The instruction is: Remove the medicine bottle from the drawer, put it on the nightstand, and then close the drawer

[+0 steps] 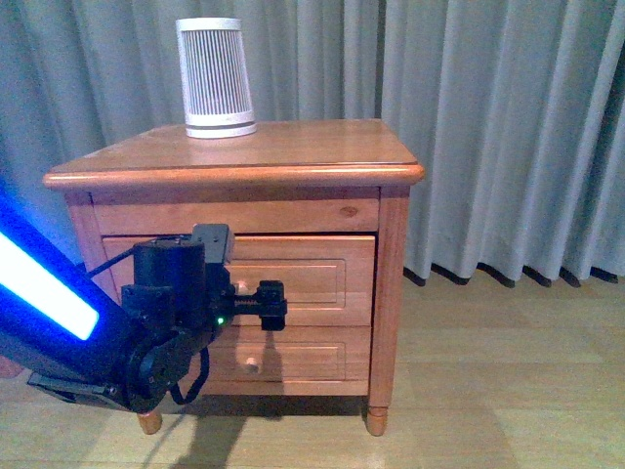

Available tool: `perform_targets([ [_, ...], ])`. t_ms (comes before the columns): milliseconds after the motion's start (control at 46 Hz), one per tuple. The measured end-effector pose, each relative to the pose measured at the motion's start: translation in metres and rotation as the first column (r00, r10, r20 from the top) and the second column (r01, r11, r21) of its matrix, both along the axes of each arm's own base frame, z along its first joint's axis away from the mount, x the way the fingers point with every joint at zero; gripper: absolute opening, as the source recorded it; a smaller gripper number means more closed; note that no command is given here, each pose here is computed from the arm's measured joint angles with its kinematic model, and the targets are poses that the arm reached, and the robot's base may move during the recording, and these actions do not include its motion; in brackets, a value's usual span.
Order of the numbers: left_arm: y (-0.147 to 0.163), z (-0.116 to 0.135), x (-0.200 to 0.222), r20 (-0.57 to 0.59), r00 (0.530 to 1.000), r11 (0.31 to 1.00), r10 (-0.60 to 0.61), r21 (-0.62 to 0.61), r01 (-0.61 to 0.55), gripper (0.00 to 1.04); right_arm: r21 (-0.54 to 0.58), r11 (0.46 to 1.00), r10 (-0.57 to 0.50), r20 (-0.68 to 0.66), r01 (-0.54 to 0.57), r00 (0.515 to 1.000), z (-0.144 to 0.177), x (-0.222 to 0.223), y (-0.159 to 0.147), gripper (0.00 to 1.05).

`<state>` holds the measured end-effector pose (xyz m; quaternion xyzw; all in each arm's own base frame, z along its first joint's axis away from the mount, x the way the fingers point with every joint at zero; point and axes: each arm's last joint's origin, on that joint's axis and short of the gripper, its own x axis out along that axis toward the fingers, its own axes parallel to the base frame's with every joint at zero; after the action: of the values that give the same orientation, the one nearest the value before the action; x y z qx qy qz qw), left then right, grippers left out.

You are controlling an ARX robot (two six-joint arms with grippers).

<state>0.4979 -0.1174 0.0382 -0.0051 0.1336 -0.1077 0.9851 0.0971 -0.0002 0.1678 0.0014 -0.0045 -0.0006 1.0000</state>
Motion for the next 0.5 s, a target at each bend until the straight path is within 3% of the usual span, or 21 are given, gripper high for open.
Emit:
perform_targets([
  [217,-0.007,0.000,0.007,0.001,1.000,1.000,-0.004,-0.002,0.004,0.97,0.000,1.000,0.000,0.000,0.000,1.000,0.000,0.000,0.000,0.98],
  [499,-0.008,-0.003,0.012,-0.002,1.000,1.000,0.011,0.004,-0.011,0.45,0.000,1.000,0.000,0.000,0.000,1.000,0.000,0.000,0.000,0.98],
])
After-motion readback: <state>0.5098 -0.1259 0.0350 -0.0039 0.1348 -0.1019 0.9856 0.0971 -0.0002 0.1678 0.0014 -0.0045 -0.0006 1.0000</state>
